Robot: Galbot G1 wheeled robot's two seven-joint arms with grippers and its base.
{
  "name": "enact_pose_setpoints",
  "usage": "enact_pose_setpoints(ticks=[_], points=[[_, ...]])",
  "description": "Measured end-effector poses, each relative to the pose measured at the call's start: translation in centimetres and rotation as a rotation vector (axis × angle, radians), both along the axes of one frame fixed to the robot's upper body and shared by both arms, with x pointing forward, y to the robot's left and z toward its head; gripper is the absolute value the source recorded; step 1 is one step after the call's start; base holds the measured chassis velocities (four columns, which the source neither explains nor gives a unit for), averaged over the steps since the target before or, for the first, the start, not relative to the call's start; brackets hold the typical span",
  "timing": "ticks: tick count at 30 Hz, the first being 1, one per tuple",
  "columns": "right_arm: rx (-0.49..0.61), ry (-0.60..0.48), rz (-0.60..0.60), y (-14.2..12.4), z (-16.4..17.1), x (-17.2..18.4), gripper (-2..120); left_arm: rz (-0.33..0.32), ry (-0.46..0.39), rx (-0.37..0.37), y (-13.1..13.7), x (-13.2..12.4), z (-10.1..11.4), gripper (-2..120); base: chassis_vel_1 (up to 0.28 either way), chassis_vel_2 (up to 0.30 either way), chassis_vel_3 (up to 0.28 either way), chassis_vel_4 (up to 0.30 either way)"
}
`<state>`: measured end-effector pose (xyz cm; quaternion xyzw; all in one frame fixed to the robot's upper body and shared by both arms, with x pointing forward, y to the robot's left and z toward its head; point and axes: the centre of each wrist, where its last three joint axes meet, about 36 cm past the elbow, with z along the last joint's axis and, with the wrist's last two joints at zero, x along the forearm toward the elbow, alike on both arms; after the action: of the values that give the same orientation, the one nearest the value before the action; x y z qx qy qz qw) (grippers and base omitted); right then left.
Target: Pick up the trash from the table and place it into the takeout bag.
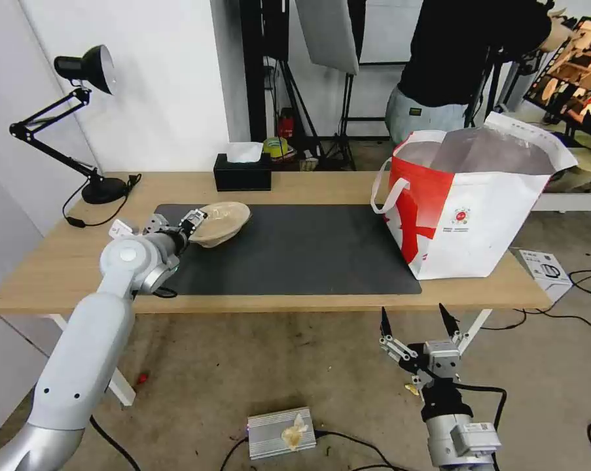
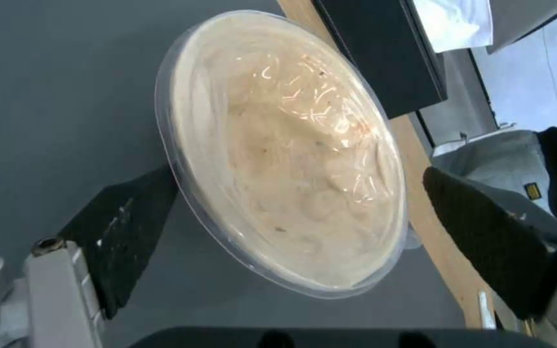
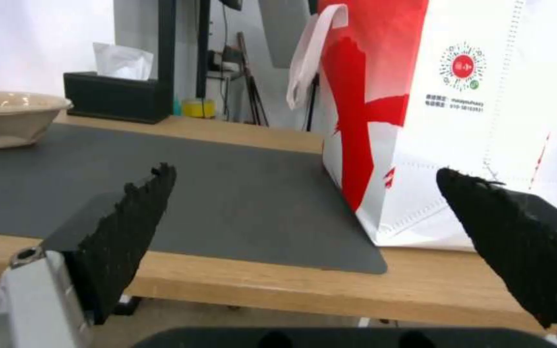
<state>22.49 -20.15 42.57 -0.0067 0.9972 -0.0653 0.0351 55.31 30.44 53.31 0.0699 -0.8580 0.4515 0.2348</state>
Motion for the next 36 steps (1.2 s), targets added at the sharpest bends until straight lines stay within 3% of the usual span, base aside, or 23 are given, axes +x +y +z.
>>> enact_pose_setpoints(ticks=[17,20,26,29,36], points=[[0.0,0.0,0.0,0.0,0.0,0.0,100,-0.009,0.003,-0.018,-1.2,1.1,-1.0,98,0.0,0.0,0.0,0.0],[0.0,0.0,0.0,0.0,0.0,0.0,100,-0.011,0.001,-0.018,-1.3,1.3,-1.0,83,0.0,0.0,0.0,0.0],[0.0,0.0,0.0,0.0,0.0,0.0,100,-0.009,-0.005,-0.018,-1.2,1.3,-0.9,67,0.0,0.0,0.0,0.0],[0.0,0.0,0.0,0.0,0.0,0.0,100,-0.004,-0.004,-0.018,-0.9,1.2,-1.1,51,0.0,0.0,0.0,0.0],[0.0,0.0,0.0,0.0,0.0,0.0,100,0.002,-0.002,-0.014,-0.6,0.8,-1.4,29,0.0,0.0,0.0,0.0]])
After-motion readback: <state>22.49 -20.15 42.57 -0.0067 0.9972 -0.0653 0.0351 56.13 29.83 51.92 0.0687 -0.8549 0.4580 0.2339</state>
